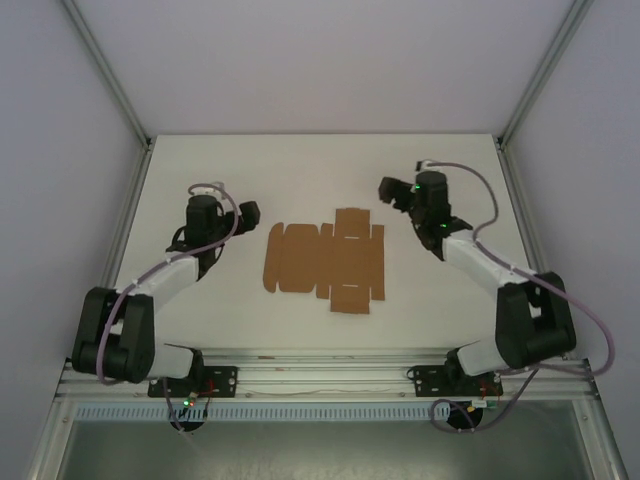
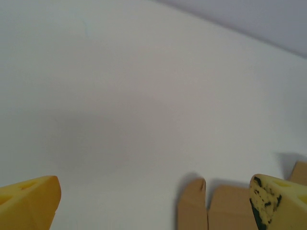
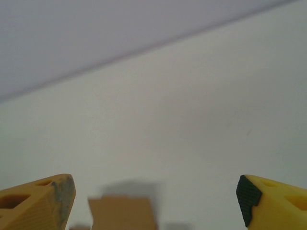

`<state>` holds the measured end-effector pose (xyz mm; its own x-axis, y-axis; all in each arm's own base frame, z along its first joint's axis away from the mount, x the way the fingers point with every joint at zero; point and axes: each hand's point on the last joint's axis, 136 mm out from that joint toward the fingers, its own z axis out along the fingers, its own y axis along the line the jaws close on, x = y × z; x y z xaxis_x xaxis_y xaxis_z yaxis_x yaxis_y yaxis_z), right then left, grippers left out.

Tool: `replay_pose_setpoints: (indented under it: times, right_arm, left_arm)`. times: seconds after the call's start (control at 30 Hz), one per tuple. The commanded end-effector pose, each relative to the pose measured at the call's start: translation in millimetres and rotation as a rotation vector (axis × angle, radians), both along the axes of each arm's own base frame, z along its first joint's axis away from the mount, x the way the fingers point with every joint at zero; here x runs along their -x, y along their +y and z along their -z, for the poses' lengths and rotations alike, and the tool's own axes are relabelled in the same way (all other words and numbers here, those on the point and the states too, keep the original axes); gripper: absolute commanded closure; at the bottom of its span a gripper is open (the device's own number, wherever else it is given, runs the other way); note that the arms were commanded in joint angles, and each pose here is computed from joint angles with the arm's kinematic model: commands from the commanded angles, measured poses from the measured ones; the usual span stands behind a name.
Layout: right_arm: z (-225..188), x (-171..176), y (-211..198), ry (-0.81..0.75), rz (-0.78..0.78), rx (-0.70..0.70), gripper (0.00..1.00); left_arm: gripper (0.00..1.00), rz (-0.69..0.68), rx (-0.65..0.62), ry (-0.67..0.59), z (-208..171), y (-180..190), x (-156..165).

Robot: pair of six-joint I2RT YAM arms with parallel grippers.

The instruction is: Assemble paper box

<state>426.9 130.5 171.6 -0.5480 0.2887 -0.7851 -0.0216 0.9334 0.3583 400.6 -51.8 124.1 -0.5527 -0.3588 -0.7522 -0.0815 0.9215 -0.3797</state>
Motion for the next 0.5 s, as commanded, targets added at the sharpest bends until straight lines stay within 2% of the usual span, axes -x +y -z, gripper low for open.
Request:
replay_pose_setpoints:
  times: [0.0,0.27,0.33,0.47]
  right_arm:
    - [49,28,27,0.267,-0.070,0.000,0.20]
    - [119,58,42,0.559,-0.130,0.002,0.45]
    - [134,62,44,0.602,-0.137,0.008,0.55]
    - [156,67,42,0.664,-0.132,0.029,0.55]
  left_arm:
    - [0.00,0.106,0.135,0.127,15,-34,7]
    - [0.00,0.235,0.239,0.317,48,-70,25]
    - [0.00,0.260,0.257,0.371,58,-77,29]
    - [0.00,0.262,0.256,0.466,77,-80,36]
